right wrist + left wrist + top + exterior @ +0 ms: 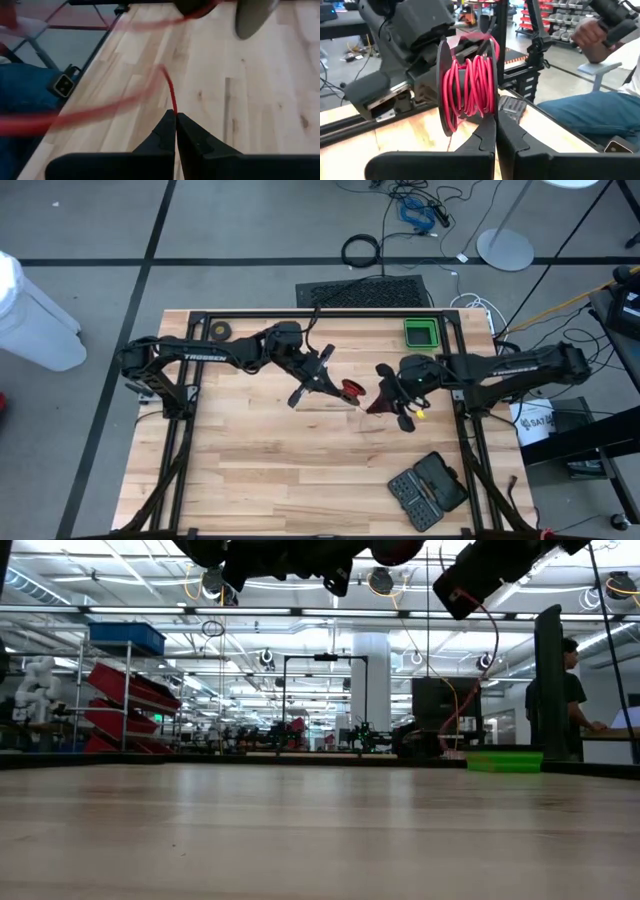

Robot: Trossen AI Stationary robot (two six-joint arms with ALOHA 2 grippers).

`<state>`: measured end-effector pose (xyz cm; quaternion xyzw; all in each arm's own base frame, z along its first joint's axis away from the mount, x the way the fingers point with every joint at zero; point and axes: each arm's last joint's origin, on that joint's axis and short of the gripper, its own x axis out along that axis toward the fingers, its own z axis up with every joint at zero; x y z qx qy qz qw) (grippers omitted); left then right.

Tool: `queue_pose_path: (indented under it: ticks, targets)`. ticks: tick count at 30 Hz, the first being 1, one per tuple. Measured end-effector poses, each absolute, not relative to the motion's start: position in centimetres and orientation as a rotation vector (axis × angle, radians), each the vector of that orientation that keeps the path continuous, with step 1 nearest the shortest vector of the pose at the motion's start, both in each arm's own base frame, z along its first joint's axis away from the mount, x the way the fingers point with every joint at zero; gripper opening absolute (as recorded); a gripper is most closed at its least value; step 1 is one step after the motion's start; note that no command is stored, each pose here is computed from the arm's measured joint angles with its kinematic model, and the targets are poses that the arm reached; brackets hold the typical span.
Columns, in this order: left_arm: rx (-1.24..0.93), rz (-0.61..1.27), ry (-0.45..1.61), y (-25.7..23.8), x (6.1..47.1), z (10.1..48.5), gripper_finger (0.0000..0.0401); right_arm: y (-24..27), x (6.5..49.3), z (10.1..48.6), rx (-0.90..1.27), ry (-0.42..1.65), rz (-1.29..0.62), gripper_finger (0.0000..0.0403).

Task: Coil cords
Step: Coil the red wire into the spool

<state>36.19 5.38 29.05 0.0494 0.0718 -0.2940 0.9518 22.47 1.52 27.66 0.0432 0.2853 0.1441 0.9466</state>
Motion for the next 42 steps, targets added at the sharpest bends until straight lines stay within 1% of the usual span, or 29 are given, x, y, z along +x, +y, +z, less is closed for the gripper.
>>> queue_pose_path:
  ticks: [8,13,21,24,29,32,38,42]
  targets:
    - [0.092,-0.619,0.149,5.1,36.2,29.0,0.0002,1.4,21.9,28.4,0.024,0.536,0.16,0.0]
    - [0.085,-0.635,0.162,4.7,36.2,28.9,0.0002,1.1,21.6,29.4,-0.025,0.46,0.075,0.0]
    - [0.07,-0.635,0.198,4.8,36.1,28.5,0.0002,1.0,19.3,31.8,-0.043,0.325,0.07,0.0]
    - [0.063,-0.636,0.211,4.8,36.0,28.4,0.0002,0.8,18.5,32.7,-0.06,0.261,0.036,0.0]
    - [0.051,-0.585,0.263,4.9,36.0,28.0,0.0002,0.7,17.4,34.7,-0.098,0.096,0.021,0.0]
    - [0.045,-0.581,0.278,4.9,36.0,27.8,0.0002,0.7,17.1,35.4,-0.1,0.033,0.019,0.0]
    - [0.046,-0.604,0.274,4.0,36.1,27.8,0.0002,0.8,18.0,35.0,-0.101,0.051,0.02,0.0]
    - [0.083,-0.635,0.255,3.4,36.2,27.9,0.0002,0.8,18.8,34.7,-0.116,0.056,0.024,0.0]
